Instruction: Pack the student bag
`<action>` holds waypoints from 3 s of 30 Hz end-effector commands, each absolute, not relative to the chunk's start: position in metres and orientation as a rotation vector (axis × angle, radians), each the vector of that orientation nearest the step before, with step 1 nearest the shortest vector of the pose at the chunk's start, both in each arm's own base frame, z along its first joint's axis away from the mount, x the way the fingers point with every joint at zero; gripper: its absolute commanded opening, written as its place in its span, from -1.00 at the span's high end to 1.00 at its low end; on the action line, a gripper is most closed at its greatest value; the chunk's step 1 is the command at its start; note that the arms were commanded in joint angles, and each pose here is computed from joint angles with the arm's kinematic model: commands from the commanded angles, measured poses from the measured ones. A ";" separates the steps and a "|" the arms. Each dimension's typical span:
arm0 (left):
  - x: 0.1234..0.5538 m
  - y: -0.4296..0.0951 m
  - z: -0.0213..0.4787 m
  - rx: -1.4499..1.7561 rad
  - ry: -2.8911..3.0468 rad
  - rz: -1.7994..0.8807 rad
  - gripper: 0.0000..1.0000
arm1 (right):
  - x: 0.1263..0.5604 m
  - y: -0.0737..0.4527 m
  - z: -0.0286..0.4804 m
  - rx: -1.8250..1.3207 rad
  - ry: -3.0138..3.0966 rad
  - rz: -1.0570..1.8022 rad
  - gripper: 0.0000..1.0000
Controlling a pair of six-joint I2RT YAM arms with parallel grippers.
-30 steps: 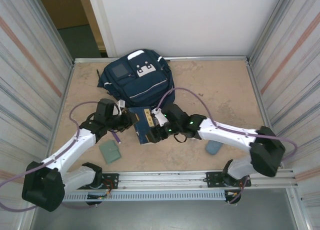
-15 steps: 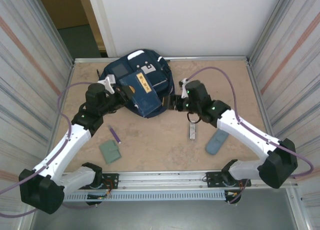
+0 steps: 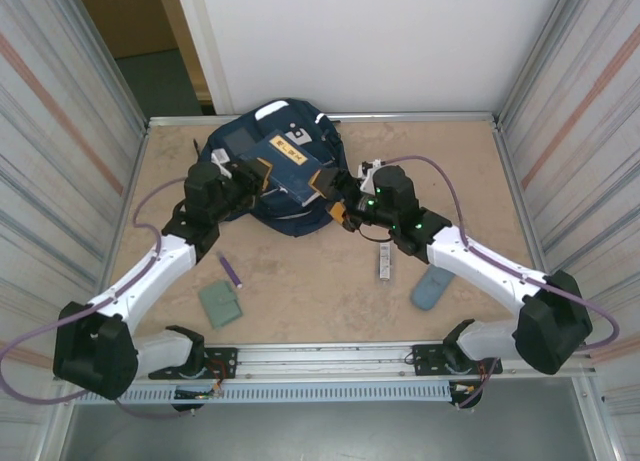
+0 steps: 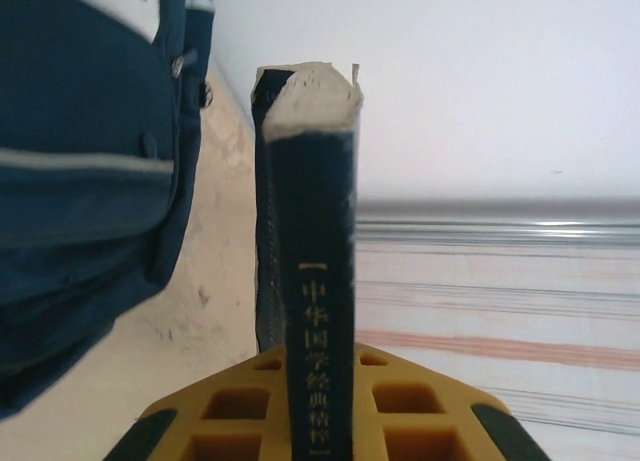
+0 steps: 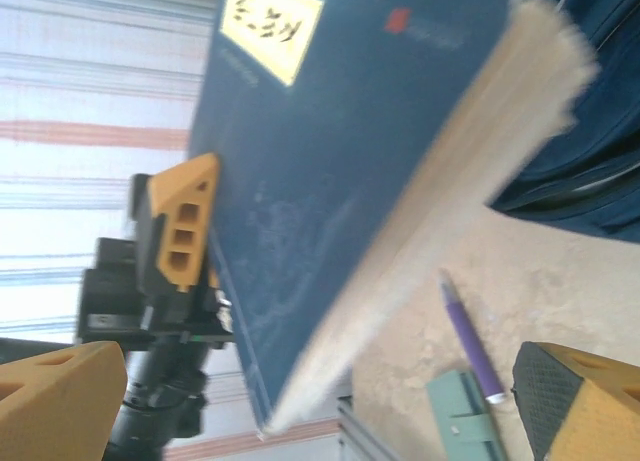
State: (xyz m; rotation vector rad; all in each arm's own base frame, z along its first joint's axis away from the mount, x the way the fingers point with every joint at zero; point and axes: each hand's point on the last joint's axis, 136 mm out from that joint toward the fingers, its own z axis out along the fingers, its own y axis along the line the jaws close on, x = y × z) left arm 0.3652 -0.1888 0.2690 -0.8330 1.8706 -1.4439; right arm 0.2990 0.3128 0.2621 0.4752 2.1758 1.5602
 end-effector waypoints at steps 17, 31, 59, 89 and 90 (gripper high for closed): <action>0.324 -0.238 0.242 -0.820 2.071 -1.844 0.97 | 0.347 0.308 0.285 0.543 1.914 1.564 0.49; 0.342 -0.199 0.201 -0.526 2.310 -1.277 -0.53 | 0.325 0.241 0.304 0.309 1.895 1.139 1.00; 0.469 -0.232 0.048 0.853 2.584 0.180 -0.34 | 0.303 0.099 0.276 0.502 1.934 0.959 1.00; 0.461 -0.289 0.292 0.578 2.236 -0.392 1.00 | 0.294 0.151 0.229 0.466 2.157 1.283 0.98; 0.459 -0.293 0.297 0.580 2.222 -0.412 1.00 | 0.298 0.157 0.232 0.468 2.139 1.324 0.98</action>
